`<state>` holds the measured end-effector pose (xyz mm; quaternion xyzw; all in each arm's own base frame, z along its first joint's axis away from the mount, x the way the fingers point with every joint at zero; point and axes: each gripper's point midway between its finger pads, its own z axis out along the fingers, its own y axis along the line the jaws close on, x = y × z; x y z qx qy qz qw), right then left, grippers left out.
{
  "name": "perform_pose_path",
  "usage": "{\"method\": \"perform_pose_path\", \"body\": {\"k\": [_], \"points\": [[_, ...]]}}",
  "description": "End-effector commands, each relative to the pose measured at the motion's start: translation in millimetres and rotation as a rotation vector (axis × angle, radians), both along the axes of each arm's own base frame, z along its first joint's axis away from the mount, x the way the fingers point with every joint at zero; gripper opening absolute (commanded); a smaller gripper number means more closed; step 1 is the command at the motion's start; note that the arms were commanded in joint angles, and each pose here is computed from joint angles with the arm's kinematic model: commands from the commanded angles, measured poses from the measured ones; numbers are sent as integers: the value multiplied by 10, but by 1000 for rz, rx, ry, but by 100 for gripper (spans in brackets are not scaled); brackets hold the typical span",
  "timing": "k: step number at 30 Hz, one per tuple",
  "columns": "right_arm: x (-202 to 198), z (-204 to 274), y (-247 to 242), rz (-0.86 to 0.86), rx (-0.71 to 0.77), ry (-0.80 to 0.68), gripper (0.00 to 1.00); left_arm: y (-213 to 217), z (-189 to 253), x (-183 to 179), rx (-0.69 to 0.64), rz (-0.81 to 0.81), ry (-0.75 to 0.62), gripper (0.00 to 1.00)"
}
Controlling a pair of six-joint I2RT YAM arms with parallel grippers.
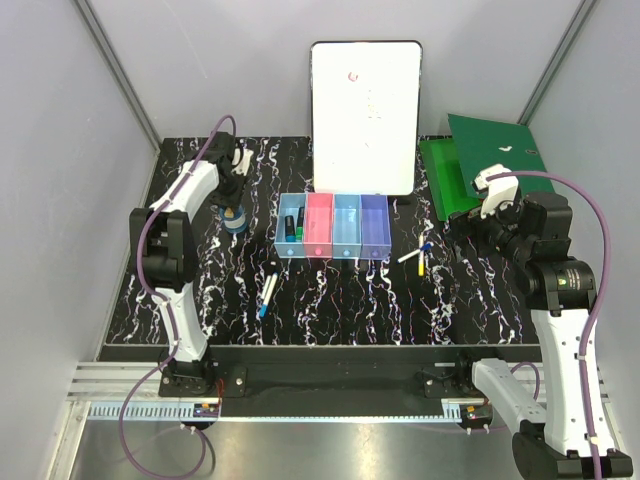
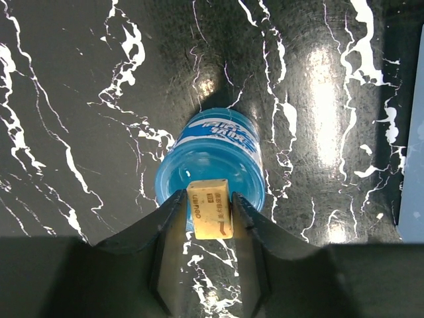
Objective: Sort the stationery into containers
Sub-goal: Pick up the stationery from the center of the board.
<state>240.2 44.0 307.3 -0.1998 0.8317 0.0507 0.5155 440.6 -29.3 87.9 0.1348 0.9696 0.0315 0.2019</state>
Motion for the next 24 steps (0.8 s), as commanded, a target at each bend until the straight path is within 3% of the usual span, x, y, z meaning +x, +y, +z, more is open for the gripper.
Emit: {"method": "perform_pose_path", "body": {"k": [1,2,6,14,19,24], "points": [[15,169,44,16,24,-46,96,-46,-82,28,-36,-7,6,33],[13,170,51,18,26,-45,96,-41,-72,29,-34,-4,4,23],[14,173,60,21,31,-44,96,-35,-46,32,-35,-2,-2,1],[42,301,128,28,82,-48,97,-134,490,63,-95,-24,-111,0],[34,507,365,85,229,-21,98,-354,1012,-54,-194,-106,-202,0],[37,728,643,159,405,48,98,-606,1569,-307,-208,-261,-332,0]]}}
